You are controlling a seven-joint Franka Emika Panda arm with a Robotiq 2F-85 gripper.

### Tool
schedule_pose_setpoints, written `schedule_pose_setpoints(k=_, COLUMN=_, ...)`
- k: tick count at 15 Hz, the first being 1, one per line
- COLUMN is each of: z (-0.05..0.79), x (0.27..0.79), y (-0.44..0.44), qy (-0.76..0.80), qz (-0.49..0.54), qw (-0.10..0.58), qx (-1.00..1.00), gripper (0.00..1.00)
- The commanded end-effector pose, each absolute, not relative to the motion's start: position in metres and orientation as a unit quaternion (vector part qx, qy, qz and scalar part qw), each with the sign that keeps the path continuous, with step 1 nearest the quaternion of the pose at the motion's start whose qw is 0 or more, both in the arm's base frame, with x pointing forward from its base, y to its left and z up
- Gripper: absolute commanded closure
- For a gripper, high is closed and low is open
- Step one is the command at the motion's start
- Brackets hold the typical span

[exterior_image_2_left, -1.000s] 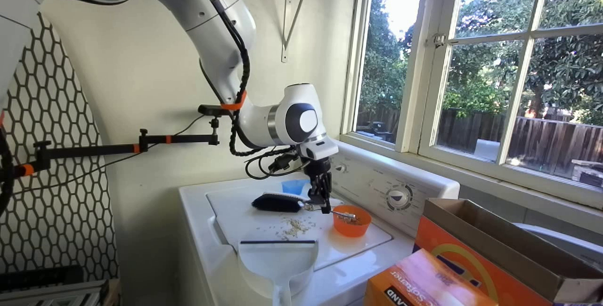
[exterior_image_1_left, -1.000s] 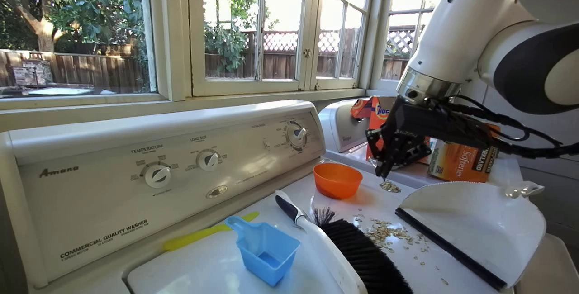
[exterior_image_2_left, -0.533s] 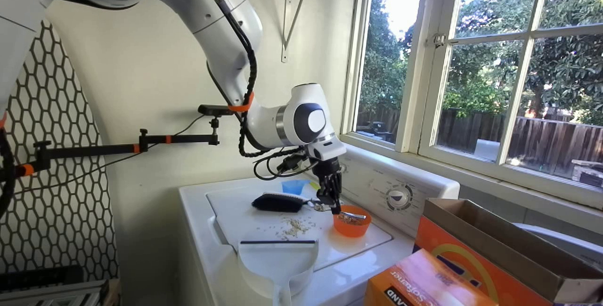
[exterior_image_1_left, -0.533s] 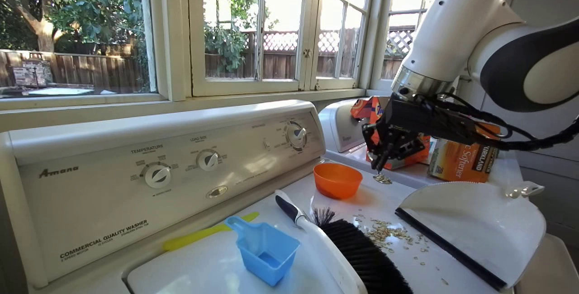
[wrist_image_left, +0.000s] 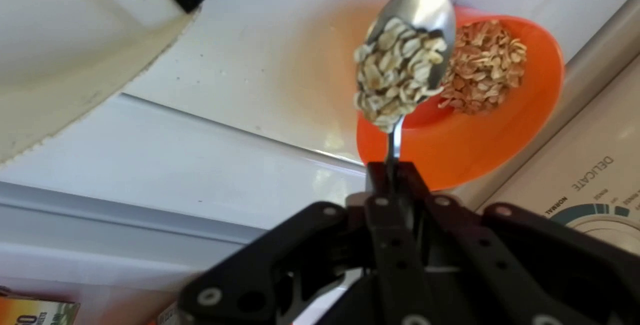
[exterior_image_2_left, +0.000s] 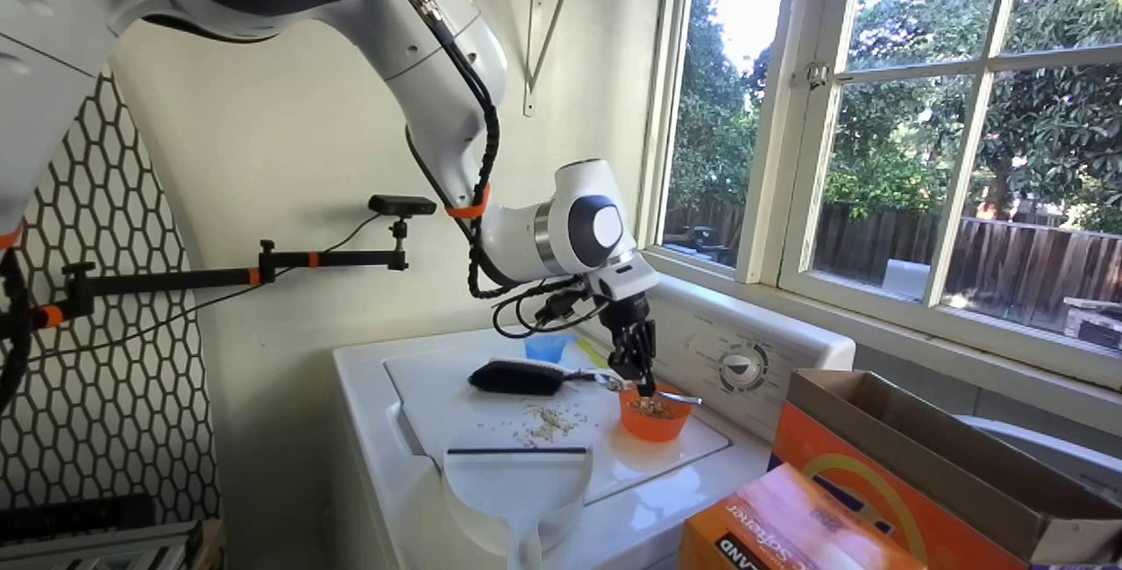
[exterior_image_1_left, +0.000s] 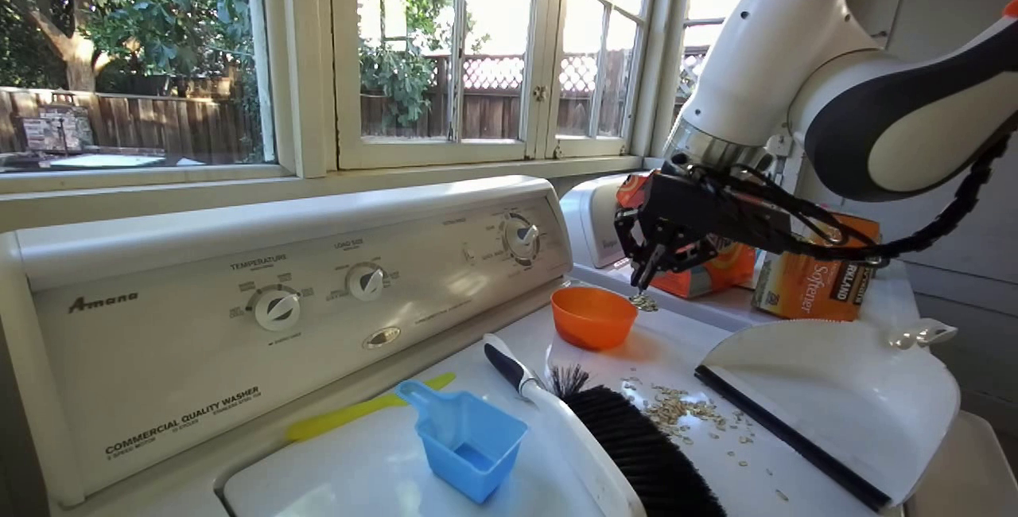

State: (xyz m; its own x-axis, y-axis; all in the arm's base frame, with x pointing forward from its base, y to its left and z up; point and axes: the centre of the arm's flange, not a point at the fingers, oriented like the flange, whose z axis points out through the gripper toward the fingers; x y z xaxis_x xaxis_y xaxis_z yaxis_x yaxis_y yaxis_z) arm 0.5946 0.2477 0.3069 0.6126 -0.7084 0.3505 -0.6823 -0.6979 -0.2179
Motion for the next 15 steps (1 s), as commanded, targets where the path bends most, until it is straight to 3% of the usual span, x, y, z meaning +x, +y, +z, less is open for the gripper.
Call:
schedule_pose_setpoints(k=1, z=0.296, x=0.610, y=0.258, qy=0.407, qz=-0.226, qw=0.017, qx=-0.885, gripper=0.98)
schedule_pose_setpoints(k=15, z=0.285, x=0.634, y=0.274, qy=0.430, qz=-0.294, qw=-0.005, qx=-0.854, gripper=0.98)
